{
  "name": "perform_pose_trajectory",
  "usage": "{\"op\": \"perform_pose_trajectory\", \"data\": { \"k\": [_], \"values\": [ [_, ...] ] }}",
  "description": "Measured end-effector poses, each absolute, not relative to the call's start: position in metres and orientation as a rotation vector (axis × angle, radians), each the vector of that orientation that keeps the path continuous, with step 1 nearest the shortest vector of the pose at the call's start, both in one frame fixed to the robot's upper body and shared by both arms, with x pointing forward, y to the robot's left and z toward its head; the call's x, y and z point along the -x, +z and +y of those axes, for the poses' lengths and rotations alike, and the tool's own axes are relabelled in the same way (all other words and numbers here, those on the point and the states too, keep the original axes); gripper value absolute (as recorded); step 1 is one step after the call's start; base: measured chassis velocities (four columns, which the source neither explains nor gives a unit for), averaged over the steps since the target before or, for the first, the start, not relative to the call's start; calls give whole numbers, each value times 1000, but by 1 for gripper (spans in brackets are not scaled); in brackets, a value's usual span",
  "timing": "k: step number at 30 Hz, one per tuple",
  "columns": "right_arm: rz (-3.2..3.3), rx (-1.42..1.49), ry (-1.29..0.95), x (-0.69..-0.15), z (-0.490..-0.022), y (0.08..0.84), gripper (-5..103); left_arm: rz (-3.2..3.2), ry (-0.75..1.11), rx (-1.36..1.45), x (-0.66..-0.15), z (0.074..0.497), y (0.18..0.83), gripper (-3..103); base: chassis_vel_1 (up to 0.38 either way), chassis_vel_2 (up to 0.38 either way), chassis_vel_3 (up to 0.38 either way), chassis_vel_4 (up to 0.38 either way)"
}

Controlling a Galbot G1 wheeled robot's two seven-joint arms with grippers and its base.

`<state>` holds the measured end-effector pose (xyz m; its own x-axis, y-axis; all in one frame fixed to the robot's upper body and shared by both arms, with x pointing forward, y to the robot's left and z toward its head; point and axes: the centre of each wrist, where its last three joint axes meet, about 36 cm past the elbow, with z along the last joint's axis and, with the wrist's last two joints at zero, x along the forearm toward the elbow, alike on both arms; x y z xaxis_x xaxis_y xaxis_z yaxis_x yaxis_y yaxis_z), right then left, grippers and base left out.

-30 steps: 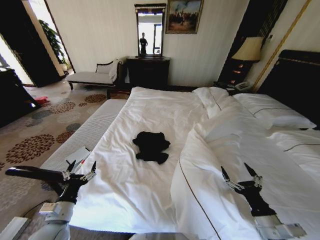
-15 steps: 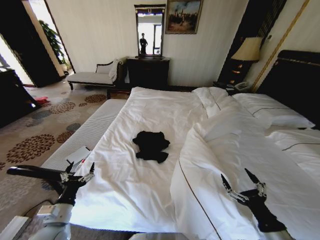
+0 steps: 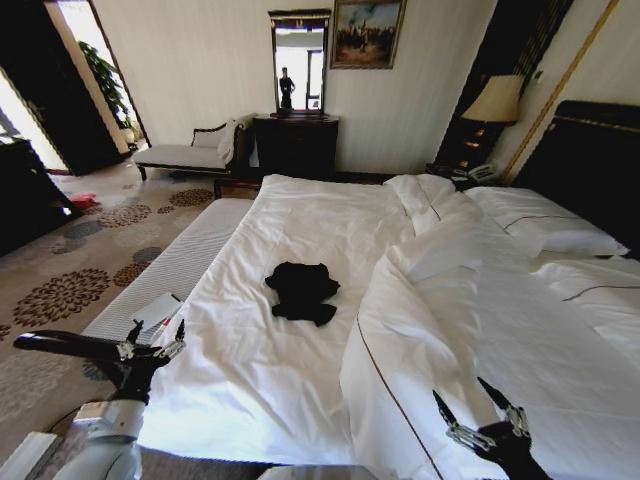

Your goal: Fold the clothes on the bed.

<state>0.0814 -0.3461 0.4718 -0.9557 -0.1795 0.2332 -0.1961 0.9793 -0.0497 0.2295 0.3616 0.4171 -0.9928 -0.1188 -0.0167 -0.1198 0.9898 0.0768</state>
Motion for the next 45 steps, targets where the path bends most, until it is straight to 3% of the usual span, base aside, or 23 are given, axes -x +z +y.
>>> {"op": "perform_pose_trajectory", "data": {
  "k": [26,28,31,33,40,42,45],
  "values": [
    [-2677,-415,210,-122,-366,448,101,3113,105,207,-233,372,417,98,0,0,0,0],
    [-2673,-424,210,-123,-366,448,97,3113,105,207,-233,372,417,98,0,0,0,0],
    [-2668,-434,210,-125,-367,447,82,3109,108,210,-233,373,418,98,0,0,0,0],
    [-2668,-434,209,-125,-367,447,82,3109,109,210,-233,373,419,98,0,0,0,0],
    [-2681,-422,195,-124,-364,446,49,3113,106,208,-232,372,418,98,0,0,0,0],
    [-2681,-423,195,-124,-364,446,49,3112,106,207,-232,372,418,98,0,0,0,0],
    [-2686,-424,199,-123,-363,446,33,3109,105,208,-233,372,418,98,0,0,0,0]
  ]
}}
